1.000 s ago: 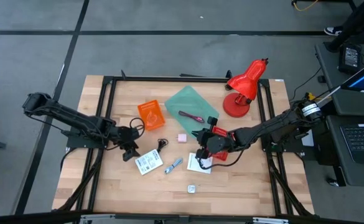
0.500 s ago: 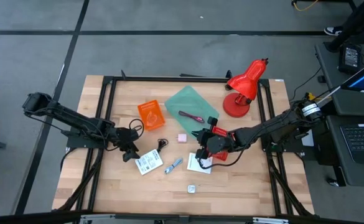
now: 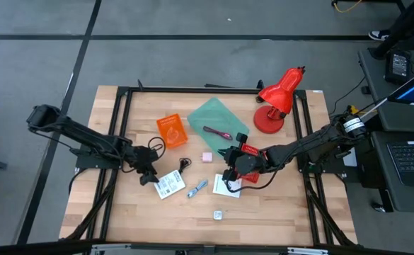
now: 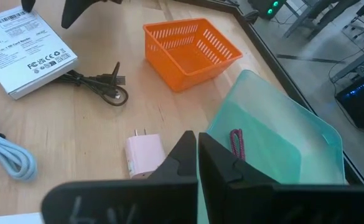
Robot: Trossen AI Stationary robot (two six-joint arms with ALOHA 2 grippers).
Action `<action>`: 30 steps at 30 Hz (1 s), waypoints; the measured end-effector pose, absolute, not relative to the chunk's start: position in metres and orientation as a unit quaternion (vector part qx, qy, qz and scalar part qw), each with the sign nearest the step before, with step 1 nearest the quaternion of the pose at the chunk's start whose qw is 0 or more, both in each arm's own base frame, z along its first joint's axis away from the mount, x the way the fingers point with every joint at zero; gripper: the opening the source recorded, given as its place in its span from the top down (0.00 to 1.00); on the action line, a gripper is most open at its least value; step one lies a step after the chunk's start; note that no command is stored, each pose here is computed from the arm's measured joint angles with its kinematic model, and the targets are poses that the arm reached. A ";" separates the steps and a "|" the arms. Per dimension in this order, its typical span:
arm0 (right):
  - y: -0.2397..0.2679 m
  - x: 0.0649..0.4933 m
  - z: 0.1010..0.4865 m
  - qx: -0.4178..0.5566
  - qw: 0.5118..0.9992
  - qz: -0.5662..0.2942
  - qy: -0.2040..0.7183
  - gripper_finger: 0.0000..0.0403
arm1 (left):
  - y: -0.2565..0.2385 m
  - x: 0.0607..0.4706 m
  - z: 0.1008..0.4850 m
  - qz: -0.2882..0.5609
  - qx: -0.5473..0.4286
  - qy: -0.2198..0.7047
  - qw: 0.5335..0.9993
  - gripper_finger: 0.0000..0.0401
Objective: Pick and place items into bin
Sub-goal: Put the left white card reader box into the orange bin
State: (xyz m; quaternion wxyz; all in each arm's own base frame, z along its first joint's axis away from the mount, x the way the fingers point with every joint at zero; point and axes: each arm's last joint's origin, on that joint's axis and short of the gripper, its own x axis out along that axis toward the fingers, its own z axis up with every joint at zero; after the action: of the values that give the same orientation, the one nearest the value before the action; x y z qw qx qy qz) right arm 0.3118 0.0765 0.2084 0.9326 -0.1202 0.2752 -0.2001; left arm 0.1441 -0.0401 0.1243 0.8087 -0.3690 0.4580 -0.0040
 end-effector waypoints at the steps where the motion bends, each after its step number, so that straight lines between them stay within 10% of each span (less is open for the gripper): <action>1: 0.076 0.312 0.208 -0.120 0.933 -0.200 0.275 1.00 | -0.041 0.145 0.124 -0.007 -0.368 0.457 0.809 0.37; 30: 0.077 0.313 0.211 -0.113 0.937 -0.201 0.263 1.00 | -0.056 0.158 0.113 -0.048 -0.342 0.457 0.820 0.51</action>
State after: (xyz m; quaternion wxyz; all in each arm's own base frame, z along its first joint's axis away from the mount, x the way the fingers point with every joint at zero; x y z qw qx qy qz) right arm 0.3134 0.0769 0.2105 0.9370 -0.1131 0.2627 -0.2007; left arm 0.1579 -0.0561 0.1132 0.8196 -0.3423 0.4569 -0.0475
